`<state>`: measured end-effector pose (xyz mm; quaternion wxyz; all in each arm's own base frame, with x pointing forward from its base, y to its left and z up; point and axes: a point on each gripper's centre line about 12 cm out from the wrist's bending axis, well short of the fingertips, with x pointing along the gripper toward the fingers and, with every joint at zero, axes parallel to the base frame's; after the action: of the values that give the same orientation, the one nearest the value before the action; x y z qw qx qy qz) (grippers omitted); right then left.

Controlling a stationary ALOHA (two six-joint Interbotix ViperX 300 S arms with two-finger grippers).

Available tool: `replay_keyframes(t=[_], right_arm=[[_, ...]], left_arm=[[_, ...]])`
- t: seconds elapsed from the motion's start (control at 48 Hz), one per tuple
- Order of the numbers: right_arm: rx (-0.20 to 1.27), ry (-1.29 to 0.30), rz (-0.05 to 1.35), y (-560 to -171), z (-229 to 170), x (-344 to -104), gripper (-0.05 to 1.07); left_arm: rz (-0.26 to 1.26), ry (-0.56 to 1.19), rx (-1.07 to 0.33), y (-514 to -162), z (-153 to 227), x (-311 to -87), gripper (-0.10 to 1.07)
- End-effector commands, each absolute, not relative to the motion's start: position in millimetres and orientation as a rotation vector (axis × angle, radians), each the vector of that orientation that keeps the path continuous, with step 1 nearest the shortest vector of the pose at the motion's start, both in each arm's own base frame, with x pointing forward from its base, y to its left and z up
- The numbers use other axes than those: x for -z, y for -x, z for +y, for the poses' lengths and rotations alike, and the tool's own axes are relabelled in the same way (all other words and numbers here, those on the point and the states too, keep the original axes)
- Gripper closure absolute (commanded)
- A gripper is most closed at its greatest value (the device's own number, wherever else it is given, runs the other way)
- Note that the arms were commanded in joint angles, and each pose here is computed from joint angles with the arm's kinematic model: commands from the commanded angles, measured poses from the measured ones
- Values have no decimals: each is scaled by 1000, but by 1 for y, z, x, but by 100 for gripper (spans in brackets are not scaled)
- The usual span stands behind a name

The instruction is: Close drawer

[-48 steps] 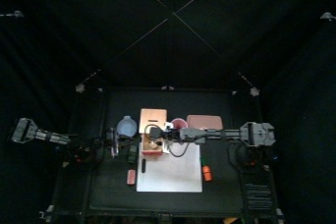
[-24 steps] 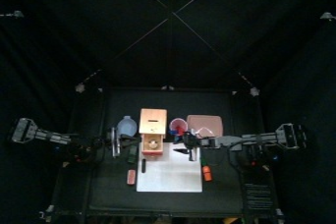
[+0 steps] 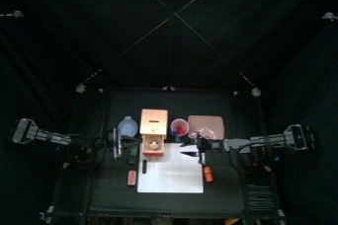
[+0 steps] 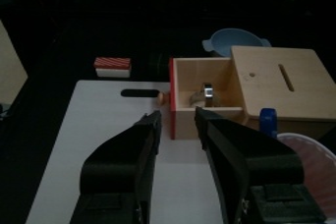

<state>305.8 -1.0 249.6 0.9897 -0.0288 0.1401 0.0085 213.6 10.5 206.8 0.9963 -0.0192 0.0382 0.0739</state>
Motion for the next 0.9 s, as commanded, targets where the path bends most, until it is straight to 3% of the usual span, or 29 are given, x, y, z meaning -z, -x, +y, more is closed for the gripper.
replay_keyframes(t=[0.0,0.312,0.542,0.667,0.875], right_arm=[[-13,53,249,-304,-2,-258,29],[-13,55,268,-303,-2,-251,29],[-44,59,262,-314,7,-254,32],[-74,65,281,-324,17,-249,44],[-113,82,332,-341,30,-233,76]], left_arm=[[54,37,-145,-218,10,-214,35],[19,17,-143,-223,10,-226,35],[-54,91,-260,-235,33,-257,35],[-31,193,-387,-241,64,-271,37],[217,278,-421,-255,100,-280,50]])
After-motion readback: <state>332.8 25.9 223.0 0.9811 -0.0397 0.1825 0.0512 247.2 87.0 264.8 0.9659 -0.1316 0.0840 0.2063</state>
